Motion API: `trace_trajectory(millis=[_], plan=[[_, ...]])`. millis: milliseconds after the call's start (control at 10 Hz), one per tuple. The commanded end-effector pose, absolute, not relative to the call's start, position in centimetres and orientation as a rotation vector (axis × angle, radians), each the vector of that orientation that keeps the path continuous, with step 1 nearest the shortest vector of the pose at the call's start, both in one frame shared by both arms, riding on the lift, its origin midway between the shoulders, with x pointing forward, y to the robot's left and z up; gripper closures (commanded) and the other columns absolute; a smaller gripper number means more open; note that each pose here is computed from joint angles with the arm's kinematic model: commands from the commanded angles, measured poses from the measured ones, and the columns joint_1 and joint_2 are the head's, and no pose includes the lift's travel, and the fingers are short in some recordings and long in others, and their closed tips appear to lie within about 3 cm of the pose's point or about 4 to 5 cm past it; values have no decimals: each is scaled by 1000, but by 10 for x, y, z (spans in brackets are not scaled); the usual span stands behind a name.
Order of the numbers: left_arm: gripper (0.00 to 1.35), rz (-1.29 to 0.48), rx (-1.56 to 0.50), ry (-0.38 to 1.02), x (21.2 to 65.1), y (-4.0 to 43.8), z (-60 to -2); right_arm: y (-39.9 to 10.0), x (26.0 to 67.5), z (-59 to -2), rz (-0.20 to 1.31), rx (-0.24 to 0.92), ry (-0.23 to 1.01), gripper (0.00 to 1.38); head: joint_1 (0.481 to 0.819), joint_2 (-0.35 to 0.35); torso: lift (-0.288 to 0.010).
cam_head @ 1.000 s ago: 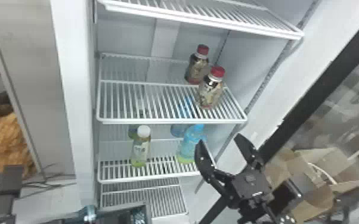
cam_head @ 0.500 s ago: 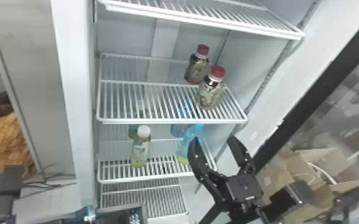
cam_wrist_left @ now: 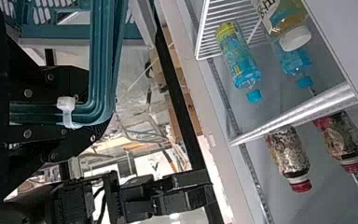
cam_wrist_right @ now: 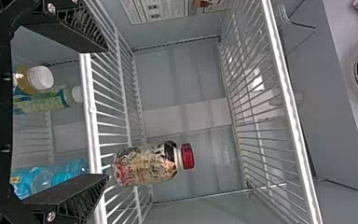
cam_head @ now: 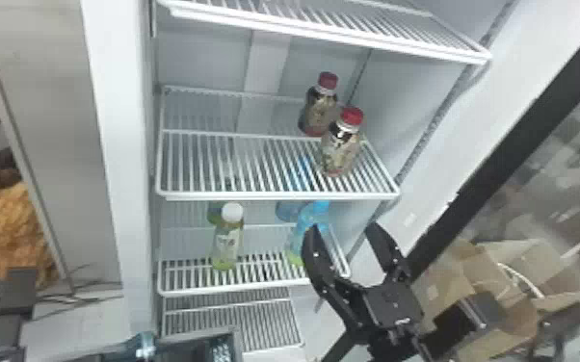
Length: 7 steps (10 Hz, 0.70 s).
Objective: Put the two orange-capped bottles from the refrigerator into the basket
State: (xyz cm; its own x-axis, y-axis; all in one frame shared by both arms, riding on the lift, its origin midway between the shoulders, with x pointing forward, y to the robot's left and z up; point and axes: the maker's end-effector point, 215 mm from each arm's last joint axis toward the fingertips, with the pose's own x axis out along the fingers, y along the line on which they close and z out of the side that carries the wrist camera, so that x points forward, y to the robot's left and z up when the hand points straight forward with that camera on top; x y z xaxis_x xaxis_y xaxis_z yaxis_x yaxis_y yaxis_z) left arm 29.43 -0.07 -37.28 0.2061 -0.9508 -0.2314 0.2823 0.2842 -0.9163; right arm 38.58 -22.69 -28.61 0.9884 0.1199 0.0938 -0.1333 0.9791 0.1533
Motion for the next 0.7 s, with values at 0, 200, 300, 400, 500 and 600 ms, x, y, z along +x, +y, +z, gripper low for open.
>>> trace_trajectory(millis=[0, 200, 300, 400, 500, 600], plan=[[1207, -1029, -868, 975, 294, -1, -373, -227, 386, -287, 128, 160, -81, 98, 695, -350, -40], [1207, -1032, -870, 974, 294, -1, -372, -227, 386, -287, 128, 160, -81, 98, 695, -350, -40], [1207, -1032, -870, 974, 294, -1, -372, -227, 386, -287, 128, 160, -81, 98, 695, -350, -40], [1207, -1032, -870, 974, 294, -1, -372, -227, 386, -287, 128, 160, -81, 98, 695, -350, -40], [1207, -1033, -870, 976, 293, -1, -372, -226, 386, -287, 130, 160, -81, 98, 695, -350, -40], [1207, -1033, -870, 976, 293, -1, -372, -226, 386, -287, 130, 160, -81, 98, 695, -350, -40]])
